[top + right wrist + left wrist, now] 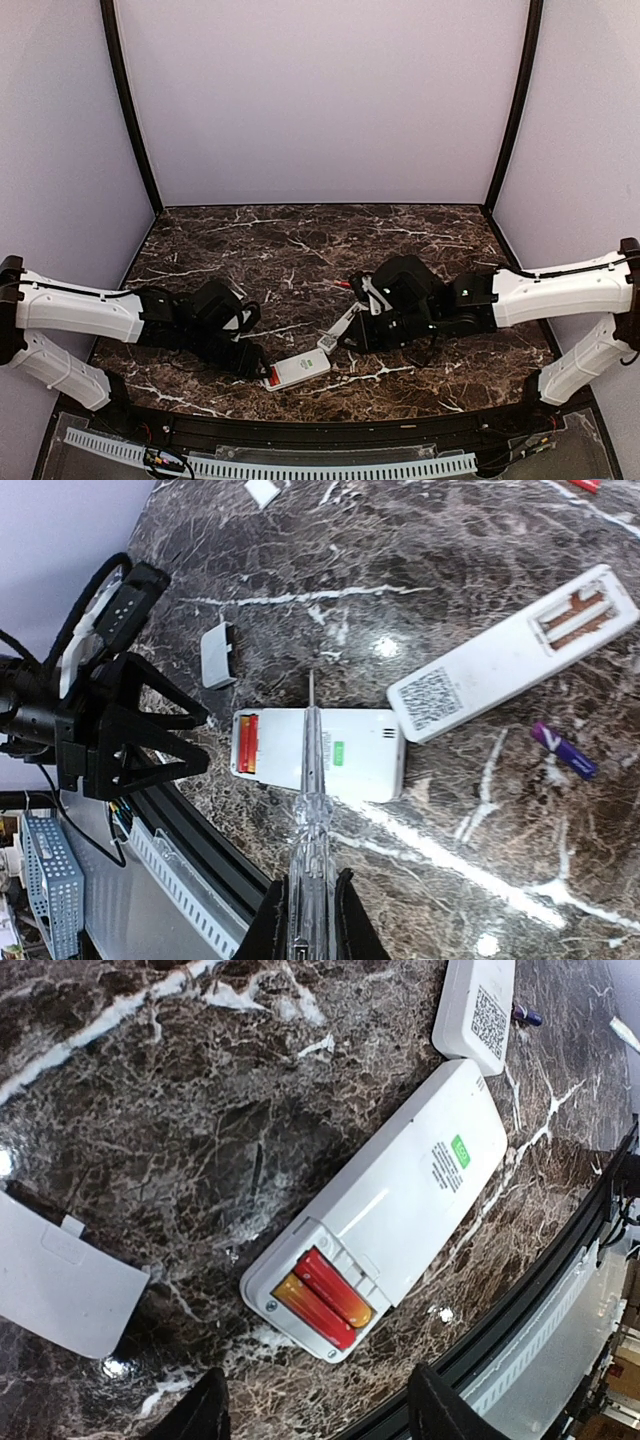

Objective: Unload the batteries from the remote control
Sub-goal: Hold the remote control without the battery cover at the center of the board.

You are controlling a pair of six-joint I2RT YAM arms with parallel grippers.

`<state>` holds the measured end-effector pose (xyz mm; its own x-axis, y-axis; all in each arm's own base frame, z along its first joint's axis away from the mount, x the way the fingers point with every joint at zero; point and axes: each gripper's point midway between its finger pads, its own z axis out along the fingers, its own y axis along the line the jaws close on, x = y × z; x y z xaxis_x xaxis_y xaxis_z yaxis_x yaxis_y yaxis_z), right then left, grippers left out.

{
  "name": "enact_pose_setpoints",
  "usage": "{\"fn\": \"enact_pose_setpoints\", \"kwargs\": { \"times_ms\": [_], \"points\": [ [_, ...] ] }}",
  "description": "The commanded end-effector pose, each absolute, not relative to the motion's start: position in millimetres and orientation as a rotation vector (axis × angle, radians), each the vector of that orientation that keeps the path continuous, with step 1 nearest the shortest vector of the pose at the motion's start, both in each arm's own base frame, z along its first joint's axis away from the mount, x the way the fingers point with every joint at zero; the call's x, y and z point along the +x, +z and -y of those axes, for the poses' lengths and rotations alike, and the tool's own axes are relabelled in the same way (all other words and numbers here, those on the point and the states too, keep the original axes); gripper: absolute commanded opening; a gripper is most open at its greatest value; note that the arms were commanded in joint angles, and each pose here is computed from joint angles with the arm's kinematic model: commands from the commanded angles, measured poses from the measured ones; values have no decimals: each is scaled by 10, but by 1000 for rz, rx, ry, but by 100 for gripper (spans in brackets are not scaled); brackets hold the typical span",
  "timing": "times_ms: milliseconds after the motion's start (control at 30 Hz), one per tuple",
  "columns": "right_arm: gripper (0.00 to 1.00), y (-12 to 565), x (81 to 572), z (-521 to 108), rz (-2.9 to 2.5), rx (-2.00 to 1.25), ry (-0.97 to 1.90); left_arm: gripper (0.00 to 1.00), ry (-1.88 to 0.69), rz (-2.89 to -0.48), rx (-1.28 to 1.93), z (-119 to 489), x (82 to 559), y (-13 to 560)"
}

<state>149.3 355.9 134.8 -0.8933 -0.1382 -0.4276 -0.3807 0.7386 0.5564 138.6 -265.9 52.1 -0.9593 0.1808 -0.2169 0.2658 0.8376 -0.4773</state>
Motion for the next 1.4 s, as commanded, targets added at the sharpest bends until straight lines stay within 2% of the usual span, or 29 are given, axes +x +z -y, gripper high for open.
{"fn": "enact_pose_setpoints", "kwargs": {
  "times_ms": [0, 400, 700, 1367],
  "points": [
    [0, 1423, 1353, -3926, -2557, -540, 1008, 57, -914, -2899, 215, 2751, 1340, 476],
    [0, 1176, 1010, -4298, -2700, -722, 992, 36, -829, -2951, 207, 2674, 1340, 264],
    [0, 1045, 797, -4329, -2777, -791, 948, 31, -826, -2938, 166, 2634, 1372, 197],
    [0, 952, 872, -4395, -2812, -744, 865, 21, -828, -2939, 178, 2675, 1405, 135]
  ]
}}
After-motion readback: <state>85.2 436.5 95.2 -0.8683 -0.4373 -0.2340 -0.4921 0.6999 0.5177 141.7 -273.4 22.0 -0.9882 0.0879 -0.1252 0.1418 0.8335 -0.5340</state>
